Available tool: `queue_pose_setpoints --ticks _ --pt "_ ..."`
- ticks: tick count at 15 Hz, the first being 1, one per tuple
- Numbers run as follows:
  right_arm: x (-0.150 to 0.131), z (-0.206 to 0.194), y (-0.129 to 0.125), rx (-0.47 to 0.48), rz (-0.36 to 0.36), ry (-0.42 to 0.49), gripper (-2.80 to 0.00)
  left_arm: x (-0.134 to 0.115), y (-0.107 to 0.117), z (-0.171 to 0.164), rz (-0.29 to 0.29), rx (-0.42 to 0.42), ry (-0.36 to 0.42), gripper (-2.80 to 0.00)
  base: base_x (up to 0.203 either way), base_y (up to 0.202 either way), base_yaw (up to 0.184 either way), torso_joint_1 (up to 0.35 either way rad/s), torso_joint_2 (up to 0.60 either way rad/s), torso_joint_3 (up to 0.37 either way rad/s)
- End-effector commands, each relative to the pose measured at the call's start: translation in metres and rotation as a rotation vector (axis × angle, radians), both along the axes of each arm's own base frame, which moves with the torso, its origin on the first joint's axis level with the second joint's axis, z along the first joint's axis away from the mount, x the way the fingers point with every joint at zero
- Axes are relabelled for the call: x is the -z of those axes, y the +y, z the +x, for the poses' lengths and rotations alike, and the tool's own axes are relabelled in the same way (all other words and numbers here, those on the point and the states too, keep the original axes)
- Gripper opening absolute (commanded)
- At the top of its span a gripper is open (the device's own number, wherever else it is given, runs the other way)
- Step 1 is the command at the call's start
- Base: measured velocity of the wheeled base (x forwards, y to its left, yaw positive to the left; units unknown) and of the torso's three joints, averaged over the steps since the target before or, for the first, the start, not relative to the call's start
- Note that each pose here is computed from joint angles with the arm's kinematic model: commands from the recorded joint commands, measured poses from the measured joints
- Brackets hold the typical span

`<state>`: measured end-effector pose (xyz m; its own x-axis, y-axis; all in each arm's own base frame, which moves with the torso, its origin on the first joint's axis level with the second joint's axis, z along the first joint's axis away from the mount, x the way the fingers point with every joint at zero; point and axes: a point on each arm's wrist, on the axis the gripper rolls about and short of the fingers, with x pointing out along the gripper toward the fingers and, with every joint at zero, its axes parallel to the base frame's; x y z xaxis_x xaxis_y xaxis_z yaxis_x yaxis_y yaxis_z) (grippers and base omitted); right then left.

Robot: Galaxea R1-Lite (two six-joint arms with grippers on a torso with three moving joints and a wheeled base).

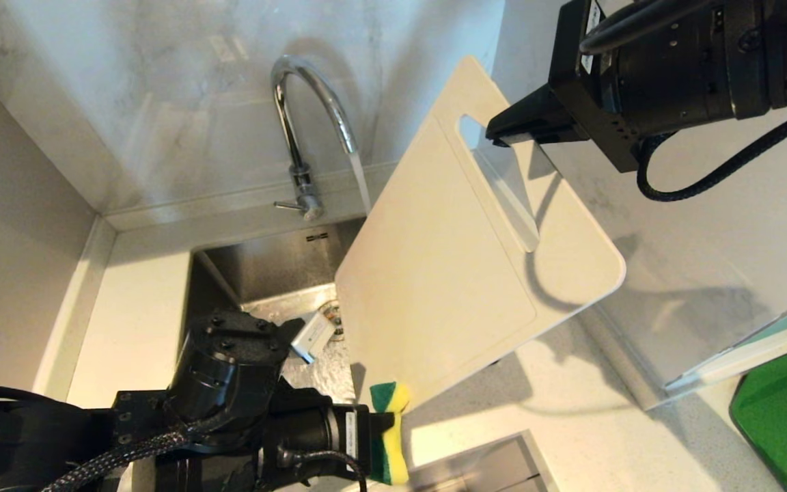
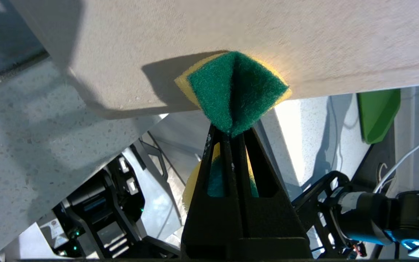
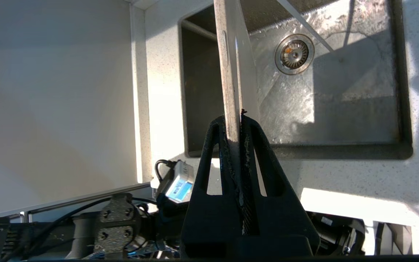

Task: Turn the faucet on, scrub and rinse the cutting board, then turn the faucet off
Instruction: Scrub the cutting board underwater

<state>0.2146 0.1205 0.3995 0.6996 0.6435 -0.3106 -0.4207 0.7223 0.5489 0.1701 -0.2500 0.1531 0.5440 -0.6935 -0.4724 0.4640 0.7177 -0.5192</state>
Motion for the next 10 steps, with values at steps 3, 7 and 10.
queue_pose_setpoints --ticks 3,7,10 --pt "0.001 0.001 0.000 0.000 0.000 0.007 -2.80 0.008 0.000 0.001 0.011 -0.020 0.032 -2.80 0.000 0.000 0.000 0.000 0.00 0.000" --pt "0.001 0.001 0.000 0.001 0.001 0.008 -2.80 0.017 0.007 -0.002 0.037 -0.027 0.053 -2.80 0.000 0.000 0.000 0.000 0.00 0.000" --pt "0.000 0.000 0.000 0.001 0.002 0.006 -2.80 0.027 0.015 -0.007 0.041 -0.032 0.053 -2.80 0.000 0.000 0.000 0.000 0.00 0.000"
